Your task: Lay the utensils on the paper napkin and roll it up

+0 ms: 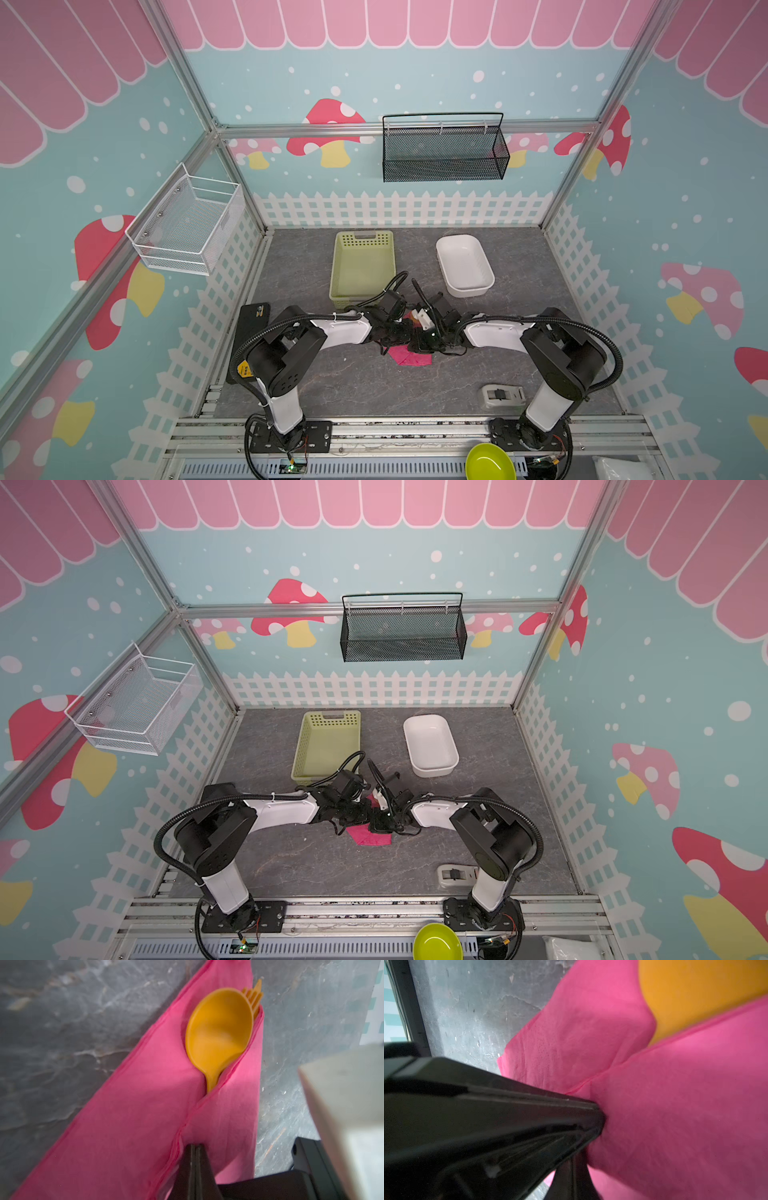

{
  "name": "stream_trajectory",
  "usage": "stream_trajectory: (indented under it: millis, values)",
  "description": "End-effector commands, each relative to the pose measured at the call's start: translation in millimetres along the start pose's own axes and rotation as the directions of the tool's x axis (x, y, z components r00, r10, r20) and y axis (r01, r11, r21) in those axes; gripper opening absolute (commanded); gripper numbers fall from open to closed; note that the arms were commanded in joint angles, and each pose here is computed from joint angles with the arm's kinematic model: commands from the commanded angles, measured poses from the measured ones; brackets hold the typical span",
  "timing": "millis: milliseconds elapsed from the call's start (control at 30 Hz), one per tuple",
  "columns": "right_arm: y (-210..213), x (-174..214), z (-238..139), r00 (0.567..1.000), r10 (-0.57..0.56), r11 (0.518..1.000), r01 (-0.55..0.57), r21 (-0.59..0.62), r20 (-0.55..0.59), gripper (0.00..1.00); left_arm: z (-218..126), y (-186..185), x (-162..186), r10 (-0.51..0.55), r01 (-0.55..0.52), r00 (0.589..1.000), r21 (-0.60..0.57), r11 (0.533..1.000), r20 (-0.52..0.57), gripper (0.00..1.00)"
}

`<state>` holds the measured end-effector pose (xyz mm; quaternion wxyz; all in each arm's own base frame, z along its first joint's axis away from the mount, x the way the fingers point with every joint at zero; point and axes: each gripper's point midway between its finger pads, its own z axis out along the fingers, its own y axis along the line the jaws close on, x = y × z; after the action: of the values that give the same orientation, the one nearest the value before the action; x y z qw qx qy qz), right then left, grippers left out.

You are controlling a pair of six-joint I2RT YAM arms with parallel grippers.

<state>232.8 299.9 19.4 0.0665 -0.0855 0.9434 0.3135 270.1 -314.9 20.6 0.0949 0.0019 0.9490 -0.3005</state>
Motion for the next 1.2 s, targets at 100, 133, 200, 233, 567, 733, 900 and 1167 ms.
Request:
stream_trajectory:
  millis: [100, 133, 200, 233, 567, 733, 900, 1167]
  values:
    - [-7, -3, -5, 1.0, 0.003, 0.998, -0.004, 0.063, 0.015, 0.0, 19, 25, 23, -0.037, 0.033, 0.996, -0.054, 0.998, -0.077, 0.0]
    - [-5, -6, -9, 1.0, 0.001, 0.998, -0.002, 0.064, 0.025, 0.0, 19, 26, 24, -0.039, 0.035, 0.996, -0.056, 0.998, -0.079, 0.0]
    - [-1, -13, -18, 0.999, -0.004, 0.998, 0.0, 0.065, 0.053, 0.0, 19, 27, 24, -0.039, 0.034, 0.996, -0.058, 0.998, -0.079, 0.0]
    - [1, -18, -23, 0.997, -0.004, 0.998, 0.0, 0.063, 0.071, 0.0, 18, 28, 25, -0.039, 0.034, 0.996, -0.059, 0.998, -0.078, 0.0]
    - [-1, -45, -51, 0.986, 0.02, 0.998, -0.03, 0.062, 0.166, 0.0, 5, 18, 19, -0.021, 0.02, 0.999, -0.035, 0.999, -0.041, 0.0]
    - [2, -52, -46, 0.989, 0.009, 0.998, -0.018, 0.057, 0.149, 0.0, -3, 14, 16, -0.015, 0.015, 1.0, -0.031, 0.999, -0.027, 0.0]
    - [-1, -57, -37, 0.99, -0.001, 0.998, -0.008, 0.068, 0.138, 0.0, -7, 14, 16, -0.011, 0.01, 1.0, -0.037, 0.999, -0.024, 0.0]
    - [-11, -60, -22, 0.995, -0.006, 0.994, -0.005, 0.107, 0.104, 0.0, -4, 18, 19, -0.015, 0.013, 0.999, -0.047, 0.999, -0.038, 0.0]
